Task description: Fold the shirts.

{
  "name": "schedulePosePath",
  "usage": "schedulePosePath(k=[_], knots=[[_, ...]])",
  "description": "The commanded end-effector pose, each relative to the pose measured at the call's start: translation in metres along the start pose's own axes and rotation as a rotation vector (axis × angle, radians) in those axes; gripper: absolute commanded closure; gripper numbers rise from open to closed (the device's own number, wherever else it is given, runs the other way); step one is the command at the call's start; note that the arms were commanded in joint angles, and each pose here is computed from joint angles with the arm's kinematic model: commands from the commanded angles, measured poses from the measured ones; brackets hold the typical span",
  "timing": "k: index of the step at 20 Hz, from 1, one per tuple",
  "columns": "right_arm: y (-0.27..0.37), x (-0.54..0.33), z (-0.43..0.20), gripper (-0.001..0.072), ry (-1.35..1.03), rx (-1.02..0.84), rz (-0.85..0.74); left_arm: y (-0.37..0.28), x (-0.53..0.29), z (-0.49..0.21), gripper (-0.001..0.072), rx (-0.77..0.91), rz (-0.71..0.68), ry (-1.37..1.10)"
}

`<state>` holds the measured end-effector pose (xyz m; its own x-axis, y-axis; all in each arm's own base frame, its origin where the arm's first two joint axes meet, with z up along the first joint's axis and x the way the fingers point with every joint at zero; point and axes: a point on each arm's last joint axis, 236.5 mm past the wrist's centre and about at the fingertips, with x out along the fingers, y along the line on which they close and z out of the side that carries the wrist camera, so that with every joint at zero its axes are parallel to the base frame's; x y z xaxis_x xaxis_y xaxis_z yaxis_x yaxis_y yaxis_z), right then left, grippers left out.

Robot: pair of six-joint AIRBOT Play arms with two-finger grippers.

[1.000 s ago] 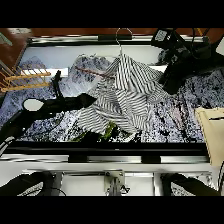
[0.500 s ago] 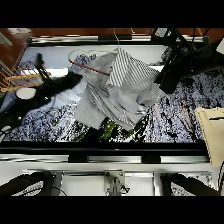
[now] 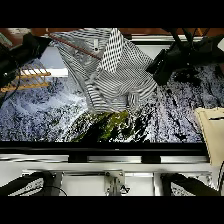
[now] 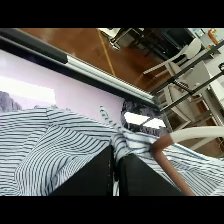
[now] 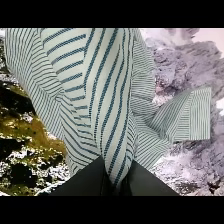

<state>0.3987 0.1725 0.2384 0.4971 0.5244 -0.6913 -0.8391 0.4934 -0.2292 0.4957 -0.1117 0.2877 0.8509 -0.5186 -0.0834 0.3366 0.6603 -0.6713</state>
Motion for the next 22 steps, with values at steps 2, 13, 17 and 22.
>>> schedulePosePath(k=[2,13,17,22], knots=[[-0.019,0.0,-0.008,0.0635,0.035,0.001,-0.079,-0.017,-0.005,0.008,0.0645,0.027,-0.042,0.014],[-0.018,0.016,-0.017,0.0636,0.099,-0.039,-0.079,0.011,0.004,0.003,0.0645,0.133,0.047,0.05],[-0.02,0.016,-0.019,0.0636,0.107,-0.039,-0.084,0.031,0.018,-0.017,0.0644,0.091,0.058,0.114],[-0.037,0.011,-0.038,0.0636,0.191,-0.05,-0.157,0.019,0.011,-0.017,0.0644,0.168,0.032,0.128]])
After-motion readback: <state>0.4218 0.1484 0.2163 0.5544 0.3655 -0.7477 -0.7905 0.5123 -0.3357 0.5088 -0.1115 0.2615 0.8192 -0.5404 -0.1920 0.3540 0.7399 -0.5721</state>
